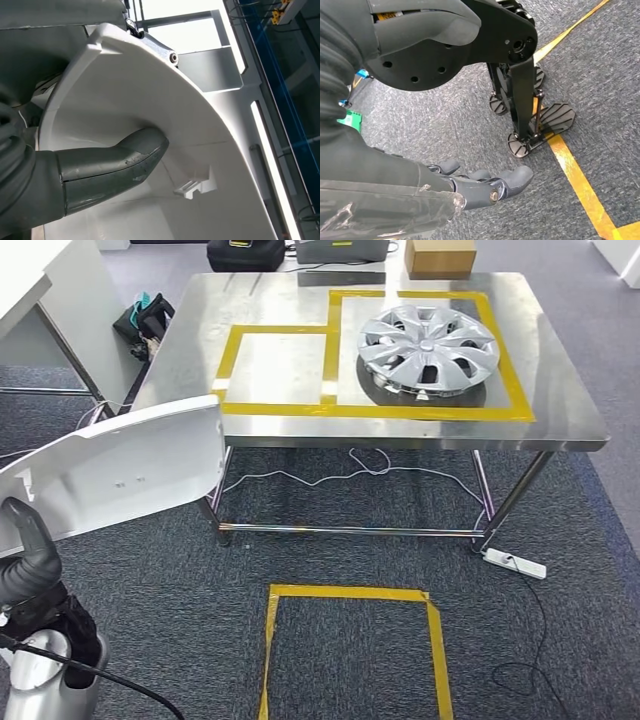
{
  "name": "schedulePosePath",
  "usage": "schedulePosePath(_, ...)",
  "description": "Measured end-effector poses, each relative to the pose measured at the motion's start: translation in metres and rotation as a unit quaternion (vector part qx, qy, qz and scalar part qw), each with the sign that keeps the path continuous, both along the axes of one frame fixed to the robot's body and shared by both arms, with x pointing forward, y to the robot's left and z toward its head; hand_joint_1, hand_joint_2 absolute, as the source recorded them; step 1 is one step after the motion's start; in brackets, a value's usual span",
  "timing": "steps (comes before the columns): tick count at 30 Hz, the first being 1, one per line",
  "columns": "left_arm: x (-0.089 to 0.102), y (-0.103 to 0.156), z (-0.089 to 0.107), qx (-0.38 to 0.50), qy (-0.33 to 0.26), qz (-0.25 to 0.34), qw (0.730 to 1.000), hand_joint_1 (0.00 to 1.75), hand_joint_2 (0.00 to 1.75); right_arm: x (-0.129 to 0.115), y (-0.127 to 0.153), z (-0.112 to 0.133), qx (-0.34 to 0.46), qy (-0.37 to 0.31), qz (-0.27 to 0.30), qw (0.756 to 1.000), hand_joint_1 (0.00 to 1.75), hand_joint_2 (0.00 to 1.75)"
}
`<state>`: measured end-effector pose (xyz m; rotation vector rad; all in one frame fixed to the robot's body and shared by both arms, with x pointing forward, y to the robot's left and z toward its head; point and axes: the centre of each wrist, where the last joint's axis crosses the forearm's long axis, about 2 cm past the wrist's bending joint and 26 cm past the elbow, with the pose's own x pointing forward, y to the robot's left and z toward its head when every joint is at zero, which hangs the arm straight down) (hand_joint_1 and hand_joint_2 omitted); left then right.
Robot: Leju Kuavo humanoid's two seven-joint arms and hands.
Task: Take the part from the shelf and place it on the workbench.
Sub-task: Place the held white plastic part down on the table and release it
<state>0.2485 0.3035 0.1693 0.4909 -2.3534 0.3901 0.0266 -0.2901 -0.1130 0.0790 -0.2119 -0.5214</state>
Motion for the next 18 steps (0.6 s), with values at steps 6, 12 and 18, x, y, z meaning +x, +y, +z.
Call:
schedulePosePath(6,-0.0007,0.0011,-0.0007,0.004,0.002,0.001,1.0,1.75,1.75,0.0,-0.0002,0.0,-0.006,-0.001,-0.001,1.0,0.0,1.75)
schedulePosePath(12,-0.0019,0.002,-0.0017,0.008,0.004,0.003,1.0,1.75,1.75,0.0001,-0.0002,0.0,-0.006,-0.001,-0.001,1.0,0.0,1.75)
schedulePosePath(18,-0.002,0.0023,-0.0018,0.009,0.004,0.006,1.0,1.75,1.75,0.0001,0.0,0.0,-0.003,-0.003,0.0,1.0,0.0,1.75)
